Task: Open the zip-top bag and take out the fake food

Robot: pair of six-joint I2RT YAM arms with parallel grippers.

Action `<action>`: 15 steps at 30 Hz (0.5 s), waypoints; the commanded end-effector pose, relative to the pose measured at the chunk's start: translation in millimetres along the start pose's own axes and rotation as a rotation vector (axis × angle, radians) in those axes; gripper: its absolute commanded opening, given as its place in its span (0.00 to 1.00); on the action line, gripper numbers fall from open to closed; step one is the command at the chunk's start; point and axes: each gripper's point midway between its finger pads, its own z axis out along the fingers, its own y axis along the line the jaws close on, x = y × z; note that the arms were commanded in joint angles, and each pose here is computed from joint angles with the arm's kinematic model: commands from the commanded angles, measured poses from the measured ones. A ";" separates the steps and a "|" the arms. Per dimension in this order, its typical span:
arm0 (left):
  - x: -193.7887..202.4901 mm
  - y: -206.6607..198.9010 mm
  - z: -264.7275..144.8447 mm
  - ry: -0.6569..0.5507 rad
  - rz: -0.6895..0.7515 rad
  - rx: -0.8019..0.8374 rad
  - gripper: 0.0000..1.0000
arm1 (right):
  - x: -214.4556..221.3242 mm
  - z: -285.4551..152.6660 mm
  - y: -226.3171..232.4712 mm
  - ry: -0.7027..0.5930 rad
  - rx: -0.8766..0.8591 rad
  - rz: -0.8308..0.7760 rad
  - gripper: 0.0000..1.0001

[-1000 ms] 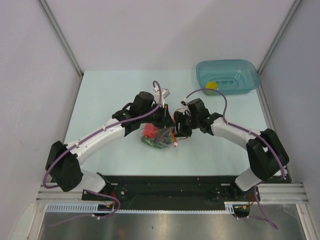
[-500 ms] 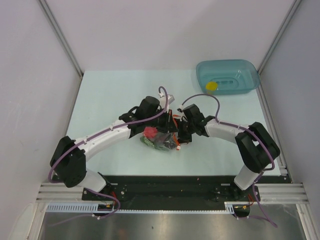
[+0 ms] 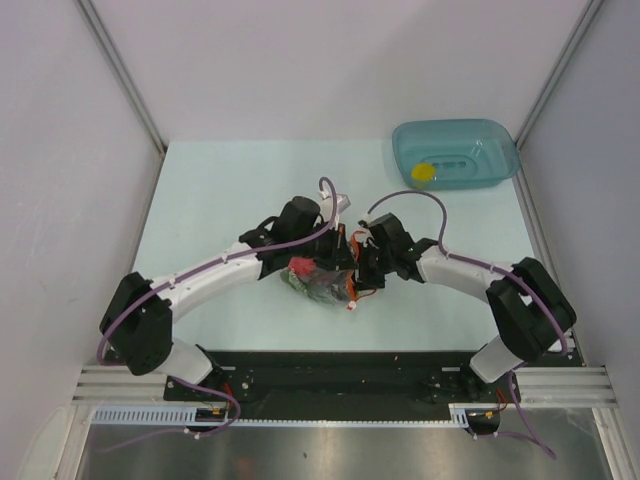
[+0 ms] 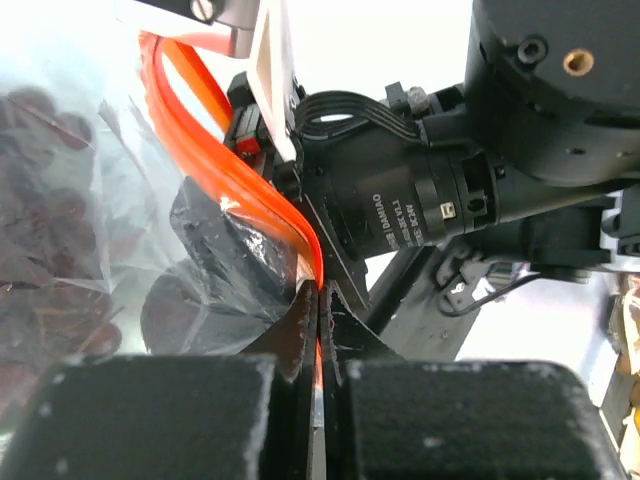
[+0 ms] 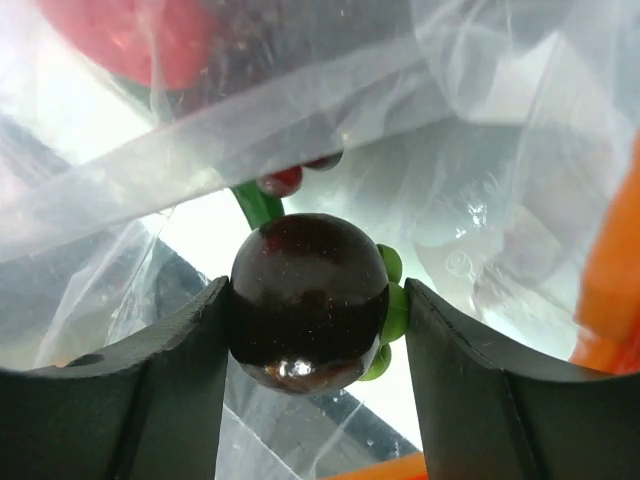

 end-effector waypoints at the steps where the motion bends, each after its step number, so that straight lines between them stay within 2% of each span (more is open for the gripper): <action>1: -6.4 -7.3 -9.0 -0.048 0.016 0.016 0.00 | -22.4 -35.5 25.9 -0.107 -0.068 0.003 0.42; 9: -5.4 -6.6 -21.2 -0.078 0.017 -0.004 0.00 | -43.2 -89.5 23.3 -0.194 -0.110 0.053 0.41; 15: -16.2 -12.3 -29.2 -0.111 0.023 -0.007 0.00 | -38.0 -109.5 14.4 -0.191 -0.097 0.053 0.40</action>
